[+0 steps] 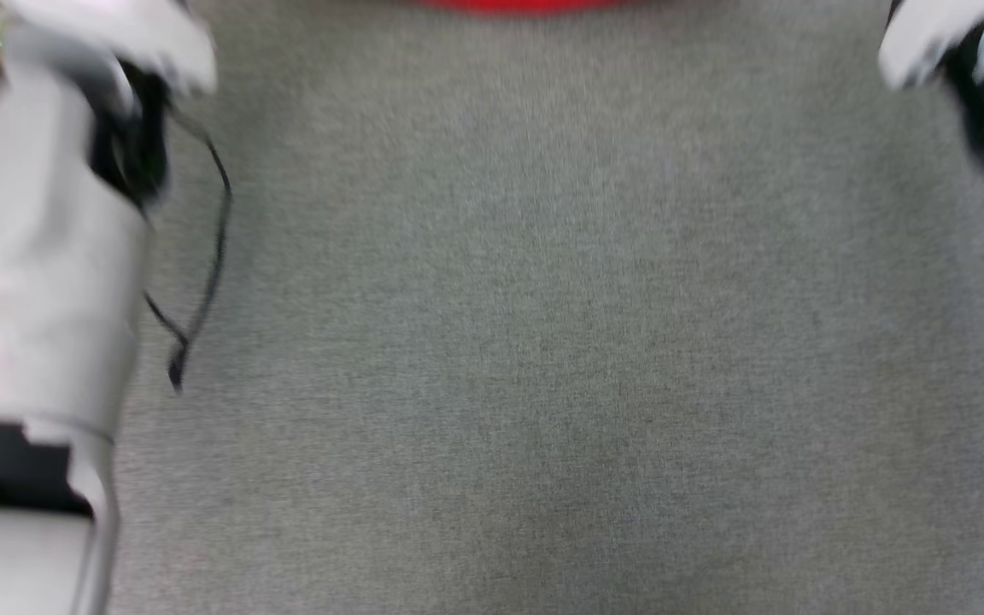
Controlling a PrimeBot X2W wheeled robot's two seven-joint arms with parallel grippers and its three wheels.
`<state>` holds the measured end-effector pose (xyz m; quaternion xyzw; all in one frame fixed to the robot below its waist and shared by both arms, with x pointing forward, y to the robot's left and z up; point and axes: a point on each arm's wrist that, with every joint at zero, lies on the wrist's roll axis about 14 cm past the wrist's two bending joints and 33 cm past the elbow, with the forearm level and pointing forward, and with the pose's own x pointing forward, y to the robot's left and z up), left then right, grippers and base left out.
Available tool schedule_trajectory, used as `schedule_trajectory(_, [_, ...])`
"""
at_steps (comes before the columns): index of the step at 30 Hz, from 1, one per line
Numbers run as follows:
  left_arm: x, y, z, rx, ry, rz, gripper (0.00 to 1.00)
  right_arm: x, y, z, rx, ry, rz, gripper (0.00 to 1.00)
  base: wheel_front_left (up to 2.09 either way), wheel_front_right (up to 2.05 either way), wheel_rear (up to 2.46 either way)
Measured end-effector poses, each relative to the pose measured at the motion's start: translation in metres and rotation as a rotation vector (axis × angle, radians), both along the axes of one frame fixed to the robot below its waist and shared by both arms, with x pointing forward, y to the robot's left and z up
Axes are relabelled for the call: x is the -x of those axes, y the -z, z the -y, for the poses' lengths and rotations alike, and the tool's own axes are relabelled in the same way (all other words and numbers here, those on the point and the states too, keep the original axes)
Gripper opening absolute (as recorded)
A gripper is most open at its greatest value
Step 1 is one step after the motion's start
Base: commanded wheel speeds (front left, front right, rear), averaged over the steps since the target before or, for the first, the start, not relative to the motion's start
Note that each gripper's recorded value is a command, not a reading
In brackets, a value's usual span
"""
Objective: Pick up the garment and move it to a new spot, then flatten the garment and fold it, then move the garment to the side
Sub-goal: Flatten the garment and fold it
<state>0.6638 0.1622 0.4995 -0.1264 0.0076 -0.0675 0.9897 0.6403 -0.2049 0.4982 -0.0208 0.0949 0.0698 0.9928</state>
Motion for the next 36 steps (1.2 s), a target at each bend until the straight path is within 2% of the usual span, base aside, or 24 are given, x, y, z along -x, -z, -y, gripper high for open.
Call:
schedule_trajectory(6, [0.073,0.024,-0.007,0.032,-0.013,-0.075,0.00,0.070,0.035,-0.001,-0.053,-0.001,-0.099,0.00,0.00,0.00,0.00])
schedule_trajectory(10, [0.130,0.043,-0.012,0.063,-0.039,-0.138,0.00,0.117,0.039,0.002,-0.072,-0.004,-0.108,0.00,0.00,0.00,0.00])
schedule_trajectory(16, [0.205,0.053,-0.032,0.050,-0.092,-0.172,0.00,0.192,0.046,0.009,-0.118,0.004,-0.141,0.00,0.00,0.00,0.00])
schedule_trajectory(22, [0.276,0.067,-0.042,0.030,-0.117,-0.238,0.00,0.272,0.070,0.020,-0.150,0.031,-0.258,0.00,0.00,0.00,0.00])
schedule_trajectory(26, [0.308,0.069,-0.046,0.010,-0.129,-0.262,0.00,0.312,0.080,0.026,-0.158,0.051,-0.310,0.00,0.00,0.00,0.00])
schedule_trajectory(30, [0.335,0.076,-0.054,-0.004,-0.159,-0.304,0.00,0.353,0.104,0.014,-0.173,0.048,-0.430,0.00,0.00,0.00,0.00])
schedule_trajectory(35, [0.359,0.078,-0.055,-0.010,-0.179,-0.340,0.00,0.387,0.119,0.011,-0.162,0.075,-0.531,0.00,0.00,0.00,0.00])
schedule_trajectory(36, [0.362,0.077,-0.057,-0.011,-0.190,-0.340,0.00,0.391,0.121,0.009,-0.166,0.079,-0.541,0.09,0.00,0.00,0.00])
